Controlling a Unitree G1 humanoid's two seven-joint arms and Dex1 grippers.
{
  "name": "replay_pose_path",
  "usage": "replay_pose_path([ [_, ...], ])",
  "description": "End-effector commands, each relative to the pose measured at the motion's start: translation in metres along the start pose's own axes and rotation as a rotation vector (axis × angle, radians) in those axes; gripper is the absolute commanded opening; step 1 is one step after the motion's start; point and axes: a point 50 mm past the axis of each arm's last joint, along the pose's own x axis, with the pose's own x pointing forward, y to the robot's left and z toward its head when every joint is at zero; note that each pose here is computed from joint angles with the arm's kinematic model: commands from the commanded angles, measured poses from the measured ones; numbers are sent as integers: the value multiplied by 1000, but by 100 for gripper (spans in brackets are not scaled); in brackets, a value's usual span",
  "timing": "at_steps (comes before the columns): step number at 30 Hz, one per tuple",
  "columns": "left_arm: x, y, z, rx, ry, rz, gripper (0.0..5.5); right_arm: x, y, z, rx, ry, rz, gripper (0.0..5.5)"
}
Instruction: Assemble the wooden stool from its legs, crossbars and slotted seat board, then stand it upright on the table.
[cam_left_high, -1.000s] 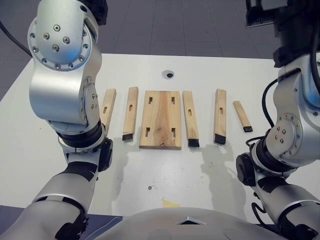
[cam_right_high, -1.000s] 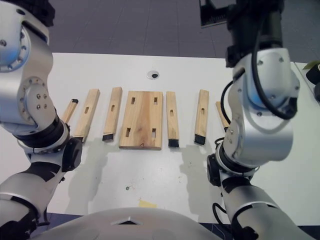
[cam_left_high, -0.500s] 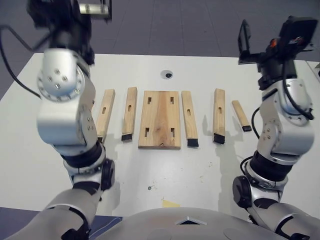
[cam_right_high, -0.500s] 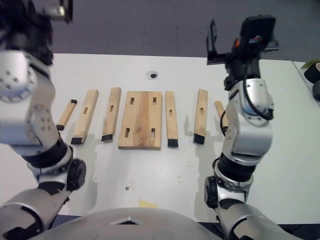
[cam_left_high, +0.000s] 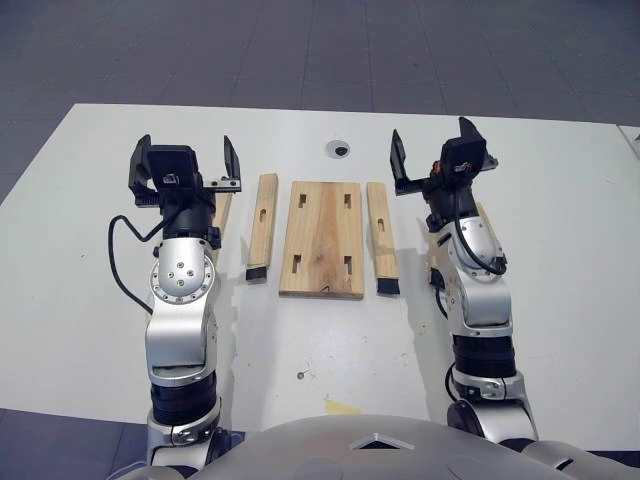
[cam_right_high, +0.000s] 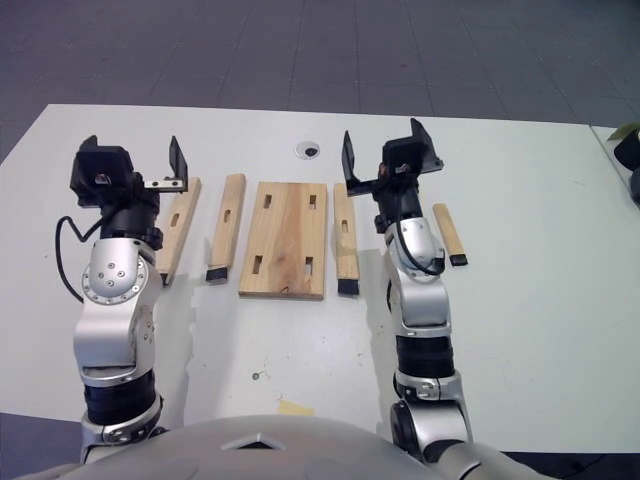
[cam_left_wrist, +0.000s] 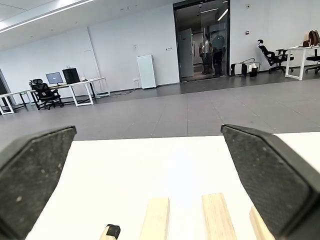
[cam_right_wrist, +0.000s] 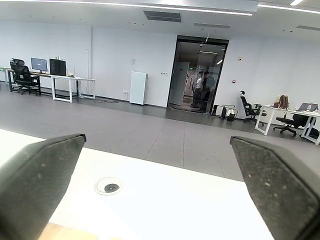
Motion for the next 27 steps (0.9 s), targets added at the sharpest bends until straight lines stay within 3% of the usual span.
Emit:
replay_pose_path([
  [1,2,-3,-4,7,8,-32,540,-6,-2,-7,-8,19,-5,539],
  [10,13,-20,-8,-5,15,-201,540,-24,-6,-11,-24,43,-108,539],
  [19,9,-24,-19,41,27,-214,540,-34,-14,-31,-5,122,-154,539],
  [27,11,-25,-20,12,20,-202,540,-34,-14,-29,8,101,-132,539],
])
